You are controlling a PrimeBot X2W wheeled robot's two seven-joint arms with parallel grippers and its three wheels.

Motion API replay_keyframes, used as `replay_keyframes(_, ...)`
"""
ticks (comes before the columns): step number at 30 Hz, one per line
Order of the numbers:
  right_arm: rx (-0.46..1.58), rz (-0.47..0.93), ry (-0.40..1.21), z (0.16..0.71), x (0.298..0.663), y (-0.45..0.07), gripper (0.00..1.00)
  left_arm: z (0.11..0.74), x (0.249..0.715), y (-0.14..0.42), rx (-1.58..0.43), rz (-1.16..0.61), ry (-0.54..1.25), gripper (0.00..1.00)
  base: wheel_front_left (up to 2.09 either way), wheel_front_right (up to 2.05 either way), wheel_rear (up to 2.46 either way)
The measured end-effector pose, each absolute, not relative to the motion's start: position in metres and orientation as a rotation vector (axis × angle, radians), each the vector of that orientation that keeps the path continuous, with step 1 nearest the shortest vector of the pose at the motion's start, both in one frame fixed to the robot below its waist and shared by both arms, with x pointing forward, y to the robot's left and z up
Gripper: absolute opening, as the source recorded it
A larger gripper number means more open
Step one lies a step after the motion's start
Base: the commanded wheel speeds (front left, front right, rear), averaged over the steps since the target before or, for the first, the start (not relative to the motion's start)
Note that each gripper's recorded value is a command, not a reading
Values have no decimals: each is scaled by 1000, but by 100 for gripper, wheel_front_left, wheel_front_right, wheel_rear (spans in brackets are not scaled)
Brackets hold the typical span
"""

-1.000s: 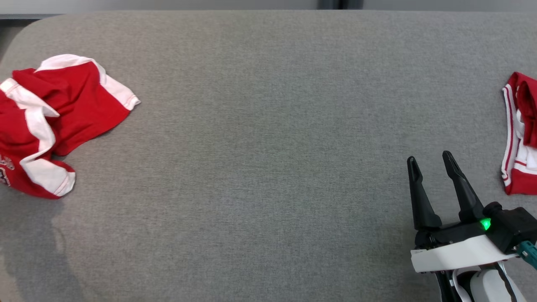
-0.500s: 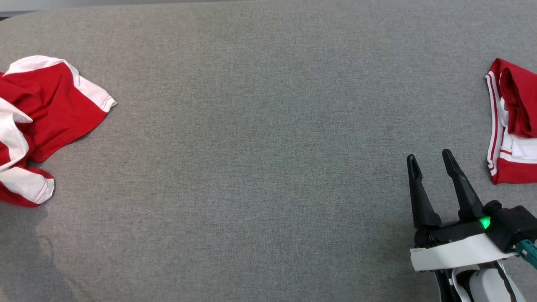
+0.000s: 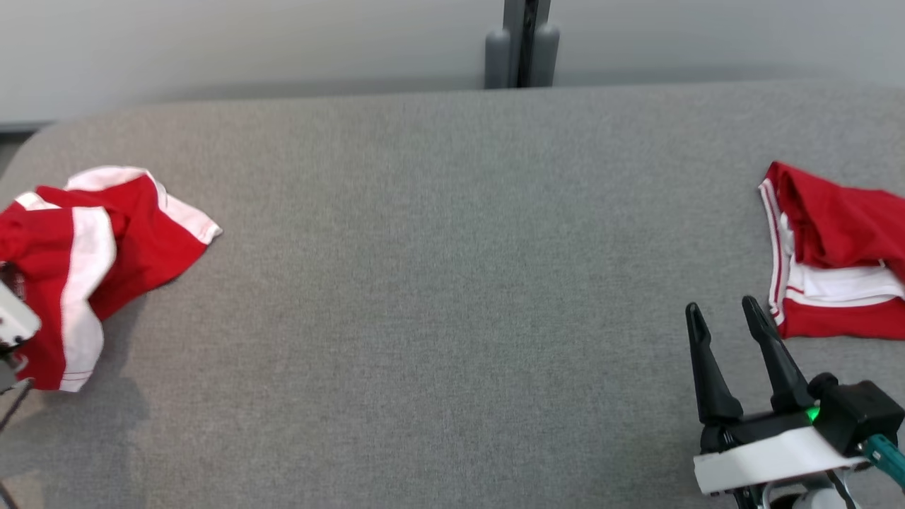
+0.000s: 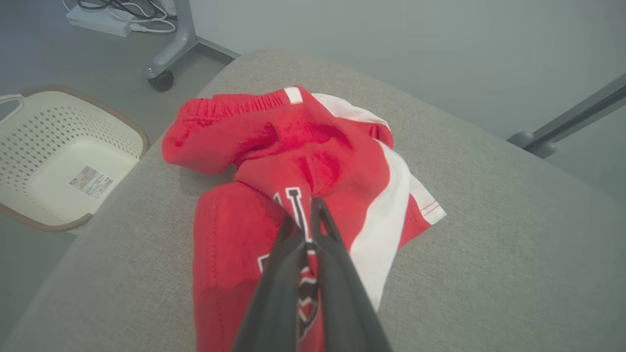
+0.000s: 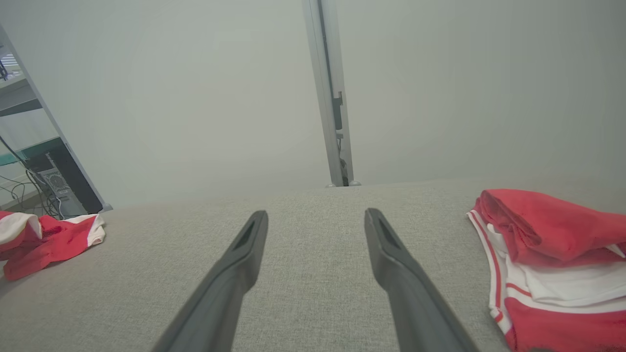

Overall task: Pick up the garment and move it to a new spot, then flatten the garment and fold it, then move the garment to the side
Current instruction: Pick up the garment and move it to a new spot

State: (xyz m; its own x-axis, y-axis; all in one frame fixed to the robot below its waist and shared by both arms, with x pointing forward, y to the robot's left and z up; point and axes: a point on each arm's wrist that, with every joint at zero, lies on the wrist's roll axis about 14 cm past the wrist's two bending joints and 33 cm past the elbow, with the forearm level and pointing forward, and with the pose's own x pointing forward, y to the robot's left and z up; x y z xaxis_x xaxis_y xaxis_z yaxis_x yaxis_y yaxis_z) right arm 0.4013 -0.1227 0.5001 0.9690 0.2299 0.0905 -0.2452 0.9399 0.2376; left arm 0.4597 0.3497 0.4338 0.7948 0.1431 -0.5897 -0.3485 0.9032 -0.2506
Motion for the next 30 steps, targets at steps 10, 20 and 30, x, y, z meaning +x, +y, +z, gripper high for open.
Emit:
replay_keyframes(10, 239, 205, -137, 528, 357, -142, 100, 499, 458, 264, -323, -18, 436, 0, 0, 0, 0)
replay_keyframes(20, 211, 135, -214, 548, 330, -173, 100, 539, 453, 152, -321, -315, 306, 0, 0, 0, 0)
replay_keyframes(30, 195, 64, -220, 547, 317, -197, 100, 531, 447, 58, -386, -484, 306, 0, 0, 0, 0)
